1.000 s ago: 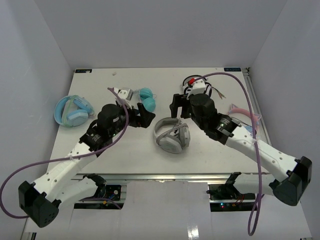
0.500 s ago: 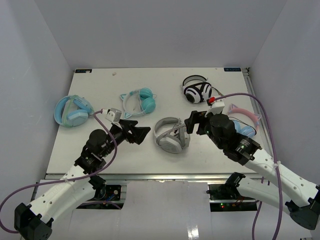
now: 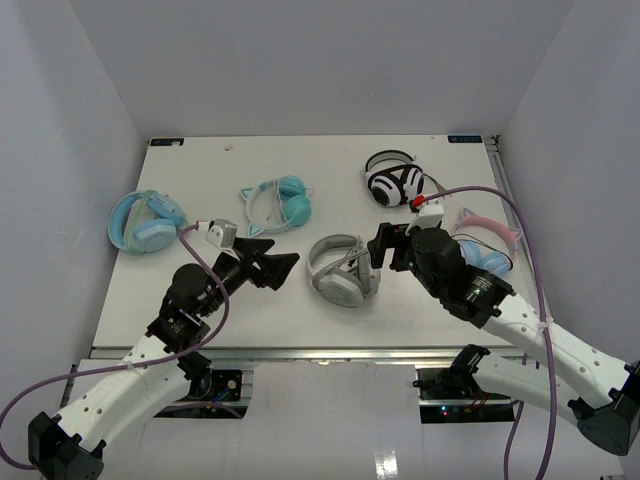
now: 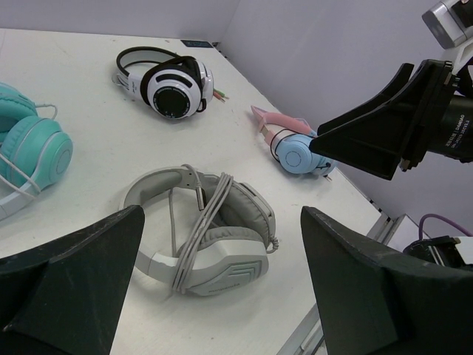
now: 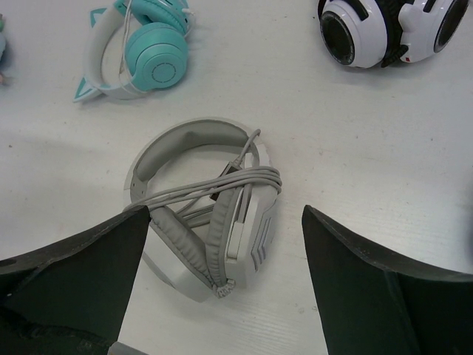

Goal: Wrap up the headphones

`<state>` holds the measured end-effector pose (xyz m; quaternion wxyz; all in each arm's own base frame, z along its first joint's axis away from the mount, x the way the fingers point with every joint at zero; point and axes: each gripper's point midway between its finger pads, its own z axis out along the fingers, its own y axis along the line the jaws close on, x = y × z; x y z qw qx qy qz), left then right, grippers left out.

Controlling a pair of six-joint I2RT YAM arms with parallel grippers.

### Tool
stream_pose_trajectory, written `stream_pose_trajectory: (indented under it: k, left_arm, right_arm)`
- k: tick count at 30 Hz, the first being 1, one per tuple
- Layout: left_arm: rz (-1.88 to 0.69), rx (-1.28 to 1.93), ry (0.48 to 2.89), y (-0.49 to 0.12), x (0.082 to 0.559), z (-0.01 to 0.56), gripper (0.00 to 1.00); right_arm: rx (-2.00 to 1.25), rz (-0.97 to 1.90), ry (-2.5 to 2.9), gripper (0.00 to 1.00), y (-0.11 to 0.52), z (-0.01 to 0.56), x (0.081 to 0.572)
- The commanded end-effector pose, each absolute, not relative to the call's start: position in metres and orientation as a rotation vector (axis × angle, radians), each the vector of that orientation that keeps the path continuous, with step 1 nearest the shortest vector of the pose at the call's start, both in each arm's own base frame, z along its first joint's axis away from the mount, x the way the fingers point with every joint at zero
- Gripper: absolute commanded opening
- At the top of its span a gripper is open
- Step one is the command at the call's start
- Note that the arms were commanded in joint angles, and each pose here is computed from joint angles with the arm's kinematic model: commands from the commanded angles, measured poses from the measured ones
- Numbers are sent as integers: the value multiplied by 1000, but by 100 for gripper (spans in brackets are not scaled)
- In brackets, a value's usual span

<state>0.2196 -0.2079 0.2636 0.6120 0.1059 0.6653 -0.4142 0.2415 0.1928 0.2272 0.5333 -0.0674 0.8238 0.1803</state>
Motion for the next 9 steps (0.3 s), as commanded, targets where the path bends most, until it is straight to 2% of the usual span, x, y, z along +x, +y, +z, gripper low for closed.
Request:
stream_pose_trajectory:
  k: [1, 9]
  left_arm:
    - [-972, 262, 1504, -209, 216, 270, 98]
    - [-967, 262, 1506, -210, 217, 270, 98]
  right_arm:
    - [-112, 439, 1925, 90, 192, 237, 247]
    - [-110, 441, 1921, 90, 191, 238, 246]
